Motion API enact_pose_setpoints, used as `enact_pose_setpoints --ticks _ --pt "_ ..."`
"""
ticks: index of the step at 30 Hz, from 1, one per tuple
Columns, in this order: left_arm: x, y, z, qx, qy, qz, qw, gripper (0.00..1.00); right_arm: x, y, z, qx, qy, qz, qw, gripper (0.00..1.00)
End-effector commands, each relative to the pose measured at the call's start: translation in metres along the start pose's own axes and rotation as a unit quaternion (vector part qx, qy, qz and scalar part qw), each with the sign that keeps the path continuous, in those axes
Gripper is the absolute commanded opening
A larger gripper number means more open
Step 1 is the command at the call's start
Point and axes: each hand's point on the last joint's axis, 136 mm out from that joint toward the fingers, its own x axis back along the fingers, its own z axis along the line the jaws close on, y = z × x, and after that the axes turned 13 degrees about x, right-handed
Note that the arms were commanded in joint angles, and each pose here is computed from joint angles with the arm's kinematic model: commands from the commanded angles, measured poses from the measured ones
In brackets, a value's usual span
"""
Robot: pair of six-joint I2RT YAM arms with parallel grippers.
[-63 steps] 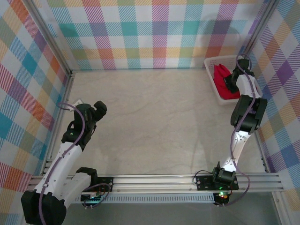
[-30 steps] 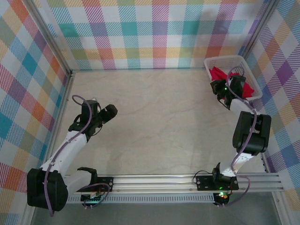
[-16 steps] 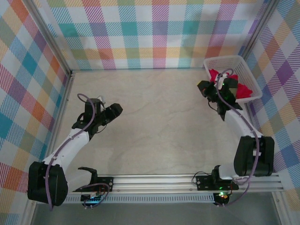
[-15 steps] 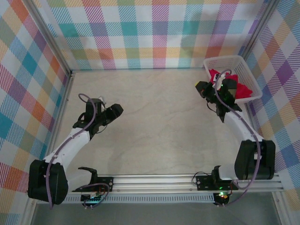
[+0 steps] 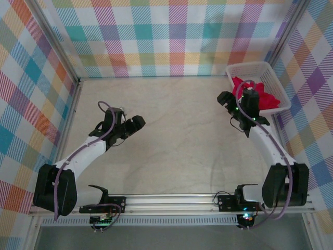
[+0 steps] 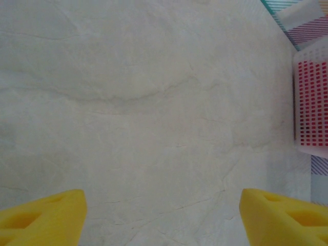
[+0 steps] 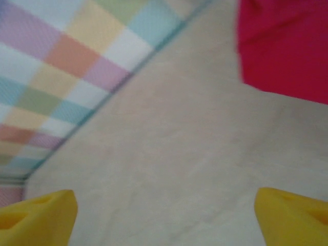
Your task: Fold the inside-out t-shirt
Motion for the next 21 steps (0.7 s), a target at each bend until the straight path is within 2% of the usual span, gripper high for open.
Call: enact_pose_setpoints --ticks 1,6,16,19,21 --pt "0.003 0.002 -0.012 -0.014 -0.003 -0.007 1.000 0.80 -0.005 0.007 -0.039 -0.011 -0.118 -0.003 0.993 0.94" --pt "0.010 0.005 -0.009 -0.030 0.013 -0.017 0.999 0.80 -0.024 0.018 -0.070 -0.037 -0.183 -0.004 0.982 0.95" --pt "0.016 0.008 -0.006 -0.049 0.031 -0.026 0.998 0.80 -0.062 0.026 -0.092 -0.058 -0.232 0.039 0.970 0.93" --pt "0.018 0.010 -0.006 -0.058 0.038 -0.027 0.997 0.80 -0.070 0.032 -0.089 -0.054 -0.227 0.037 0.972 0.85" --pt "0.018 0.012 -0.006 -0.061 0.040 -0.030 0.997 0.80 -0.071 0.035 -0.088 -0.052 -0.226 0.037 0.972 0.72"
